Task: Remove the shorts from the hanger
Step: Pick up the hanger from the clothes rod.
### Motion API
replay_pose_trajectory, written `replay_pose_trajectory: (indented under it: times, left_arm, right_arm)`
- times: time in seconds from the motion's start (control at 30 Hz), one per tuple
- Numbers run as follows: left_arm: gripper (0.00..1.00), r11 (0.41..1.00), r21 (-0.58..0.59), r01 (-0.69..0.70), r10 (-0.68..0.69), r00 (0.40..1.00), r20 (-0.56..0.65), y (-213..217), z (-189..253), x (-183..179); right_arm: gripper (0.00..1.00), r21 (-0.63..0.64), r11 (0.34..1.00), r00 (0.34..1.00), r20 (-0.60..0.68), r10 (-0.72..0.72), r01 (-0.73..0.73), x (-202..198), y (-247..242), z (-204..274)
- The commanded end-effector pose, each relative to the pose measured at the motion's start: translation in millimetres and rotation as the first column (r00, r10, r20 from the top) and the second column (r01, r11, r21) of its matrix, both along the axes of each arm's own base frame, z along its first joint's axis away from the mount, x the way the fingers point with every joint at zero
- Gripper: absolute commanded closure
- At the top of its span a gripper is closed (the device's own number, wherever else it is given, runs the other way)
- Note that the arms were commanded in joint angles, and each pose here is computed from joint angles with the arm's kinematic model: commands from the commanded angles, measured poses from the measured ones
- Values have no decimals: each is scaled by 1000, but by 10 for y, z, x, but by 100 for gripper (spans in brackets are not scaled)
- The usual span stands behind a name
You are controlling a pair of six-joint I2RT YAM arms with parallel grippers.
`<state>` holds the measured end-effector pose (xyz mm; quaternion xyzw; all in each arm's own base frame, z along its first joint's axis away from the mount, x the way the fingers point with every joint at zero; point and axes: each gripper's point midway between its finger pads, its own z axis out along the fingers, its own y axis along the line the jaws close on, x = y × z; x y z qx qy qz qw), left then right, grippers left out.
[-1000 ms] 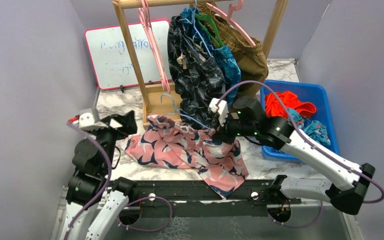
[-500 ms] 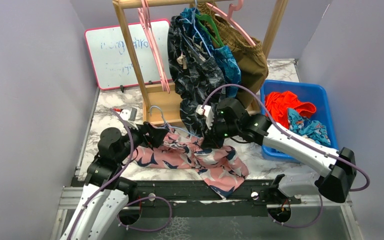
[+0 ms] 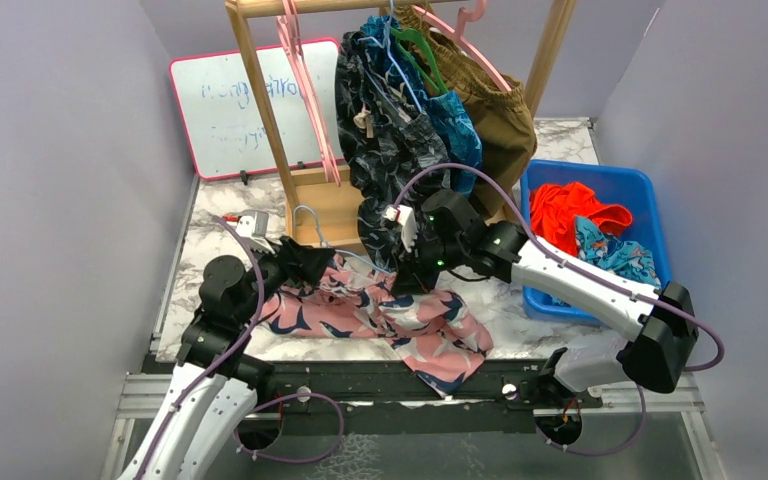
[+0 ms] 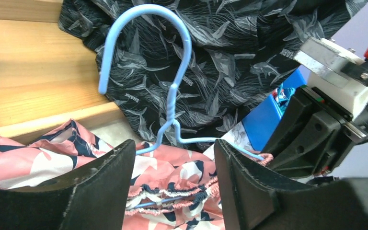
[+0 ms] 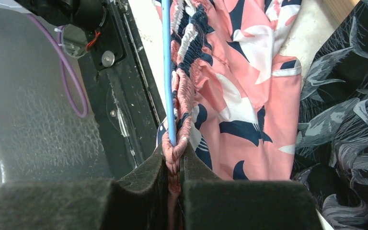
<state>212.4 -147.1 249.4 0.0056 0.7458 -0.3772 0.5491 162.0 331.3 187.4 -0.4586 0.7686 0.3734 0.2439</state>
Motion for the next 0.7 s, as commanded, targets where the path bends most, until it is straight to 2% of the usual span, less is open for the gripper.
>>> replay_pose_trajectory:
  times: [0.0,0.2,0.33,0.67]
  left_arm:
    - [40,993,-94,-72,77,996,51,61,139,109]
    - [47,984,-170,-59,73,994,77,8,223,163]
    - [55,968,-248,-30,56,994,97,-59,285,196]
    - [69,974,-224,30,-14,997,75,-213,214,308]
  right_arm:
    - [99,88,995,999,-5,42,-42,-72,110,243]
    - [99,77,997,1000,0,31,-30,-94,42,193]
    - [99,49,999,1000,-1,-2,2,-100,-42,106]
    - [99,91,996,1000,14,17,-18,-196,-103,185]
